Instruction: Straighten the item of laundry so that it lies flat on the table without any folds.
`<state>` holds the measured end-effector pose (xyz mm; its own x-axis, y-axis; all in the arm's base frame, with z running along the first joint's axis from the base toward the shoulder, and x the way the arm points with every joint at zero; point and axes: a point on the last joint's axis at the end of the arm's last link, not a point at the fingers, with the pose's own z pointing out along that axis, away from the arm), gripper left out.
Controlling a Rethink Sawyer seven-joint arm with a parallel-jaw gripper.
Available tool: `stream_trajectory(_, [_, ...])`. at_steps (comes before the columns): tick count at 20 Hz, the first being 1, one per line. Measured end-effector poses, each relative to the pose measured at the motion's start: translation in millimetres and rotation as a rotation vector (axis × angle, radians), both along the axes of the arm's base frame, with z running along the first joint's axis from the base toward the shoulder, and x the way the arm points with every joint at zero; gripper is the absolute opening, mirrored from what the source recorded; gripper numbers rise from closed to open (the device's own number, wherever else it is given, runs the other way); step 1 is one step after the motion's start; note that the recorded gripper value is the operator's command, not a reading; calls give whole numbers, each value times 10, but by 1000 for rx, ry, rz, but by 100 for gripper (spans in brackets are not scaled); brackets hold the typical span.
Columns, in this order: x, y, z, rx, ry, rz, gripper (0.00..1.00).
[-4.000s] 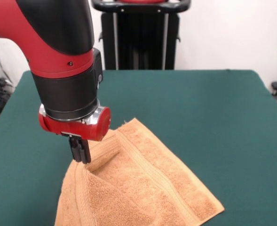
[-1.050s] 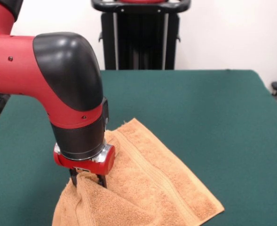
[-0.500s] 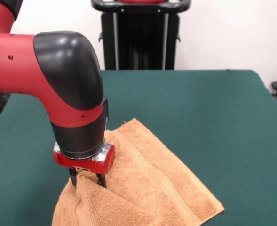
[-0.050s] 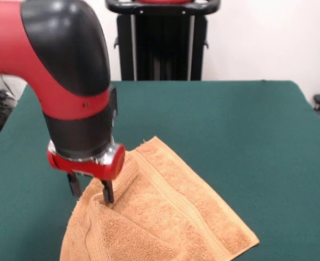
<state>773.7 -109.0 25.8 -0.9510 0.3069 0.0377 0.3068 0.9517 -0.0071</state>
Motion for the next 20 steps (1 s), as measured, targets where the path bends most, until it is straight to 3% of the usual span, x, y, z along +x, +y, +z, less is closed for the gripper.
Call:
stream_trajectory(4, [45, -43, 289, -11, 8, -1, 100])
stream_trajectory(8, [87, -67, 426, -20, -7, -1, 100])
stream_trajectory(20, [93, -178, 465, -28, -20, -12, 100])
